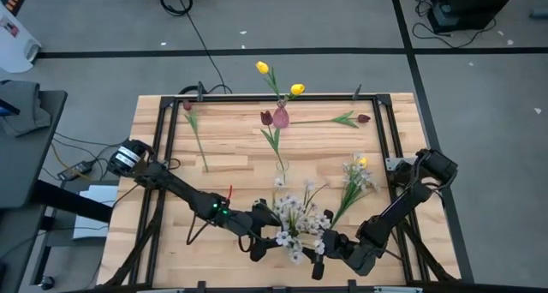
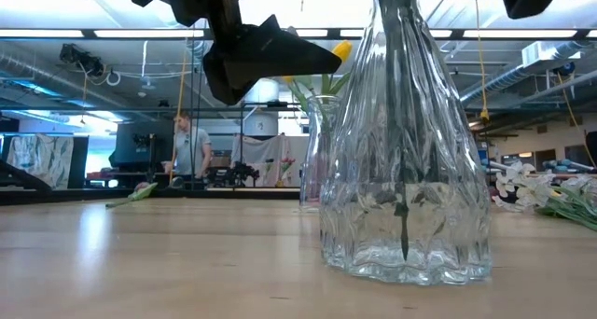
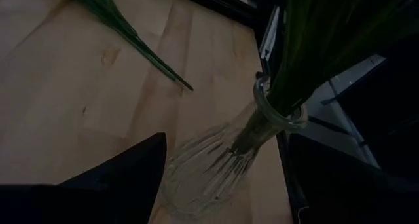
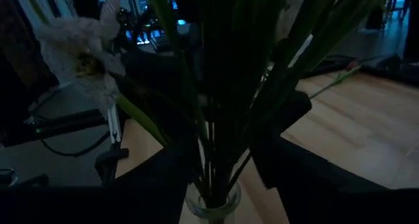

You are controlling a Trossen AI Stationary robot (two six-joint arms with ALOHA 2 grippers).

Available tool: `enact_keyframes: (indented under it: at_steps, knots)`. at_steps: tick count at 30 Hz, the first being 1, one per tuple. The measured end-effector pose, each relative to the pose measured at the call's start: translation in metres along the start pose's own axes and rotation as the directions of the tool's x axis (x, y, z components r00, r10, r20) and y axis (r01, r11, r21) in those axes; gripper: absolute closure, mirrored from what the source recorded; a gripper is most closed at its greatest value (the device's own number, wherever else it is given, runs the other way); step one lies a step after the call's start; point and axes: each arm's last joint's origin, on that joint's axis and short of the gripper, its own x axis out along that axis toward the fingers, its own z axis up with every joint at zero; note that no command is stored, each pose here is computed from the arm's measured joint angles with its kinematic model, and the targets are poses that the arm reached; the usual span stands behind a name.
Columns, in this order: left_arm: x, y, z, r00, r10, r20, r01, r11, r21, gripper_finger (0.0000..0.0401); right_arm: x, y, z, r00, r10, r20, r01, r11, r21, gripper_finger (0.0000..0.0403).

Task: Sort flowers into vase by color
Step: Put the bottom white flowers into the bottom transparent vase, then put the white flowers into the bottom transparent vase

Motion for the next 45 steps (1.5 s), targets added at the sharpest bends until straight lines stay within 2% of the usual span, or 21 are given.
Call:
enact_keyframes:
  at_steps: [5, 11, 14, 20, 31, 37, 40, 42, 45]
  knots:
    - [0.000, 0.000, -0.001, 0.999, -0.023, -0.024, 0.023, 1.000, -0.001, 0.0076, -0.002, -0.003, 0.003, 1.000, -0.001, -0.027, 0.000, 1.000, -0.028, 0.0164]
    - [-0.001, -0.001, -0.002, 0.997, -0.048, -0.064, 0.047, 0.999, -0.013, 0.0076, -0.010, -0.010, 0.006, 0.987, 0.041, -0.154, -0.043, 0.999, -0.014, 0.0135]
    - [-0.006, 0.001, -0.002, 0.994, -0.023, -0.108, 0.022, 1.000, -0.011, 0.0076, -0.019, -0.015, 0.016, 0.981, 0.043, -0.188, -0.044, 0.999, -0.002, 0.0125]
    - [-0.033, 0.001, 0.011, 0.985, 0.042, -0.167, -0.043, 0.999, 0.001, 0.0076, -0.039, -0.026, 0.040, 0.972, 0.045, -0.232, -0.040, 0.999, 0.029, 0.0118]
    - [-0.097, 0.001, 0.039, 0.966, 0.113, -0.234, -0.143, 0.983, -0.117, 0.0076, -0.070, -0.055, 0.089, 0.958, 0.093, -0.271, -0.037, 0.978, 0.206, 0.0118]
    - [-0.131, 0.007, 0.045, 0.941, 0.164, -0.296, -0.230, 0.952, -0.204, 0.0076, -0.083, -0.076, 0.114, 0.951, 0.122, -0.285, -0.012, 0.933, 0.359, 0.0118]
    - [-0.146, 0.013, 0.044, 0.915, 0.207, -0.345, -0.302, 0.921, -0.247, 0.0076, -0.090, -0.087, 0.122, 0.945, 0.130, -0.300, 0.012, 0.904, 0.428, 0.0118]
    - [-0.150, 0.016, 0.046, 0.909, 0.222, -0.353, -0.337, 0.889, -0.311, 0.0076, -0.093, -0.093, 0.126, 0.942, 0.130, -0.309, 0.037, 0.875, 0.483, 0.0120]
    - [-0.154, 0.018, 0.048, 0.909, 0.224, -0.352, -0.359, 0.849, -0.388, 0.0076, -0.094, -0.101, 0.131, 0.943, 0.122, -0.309, 0.088, 0.804, 0.588, 0.0123]
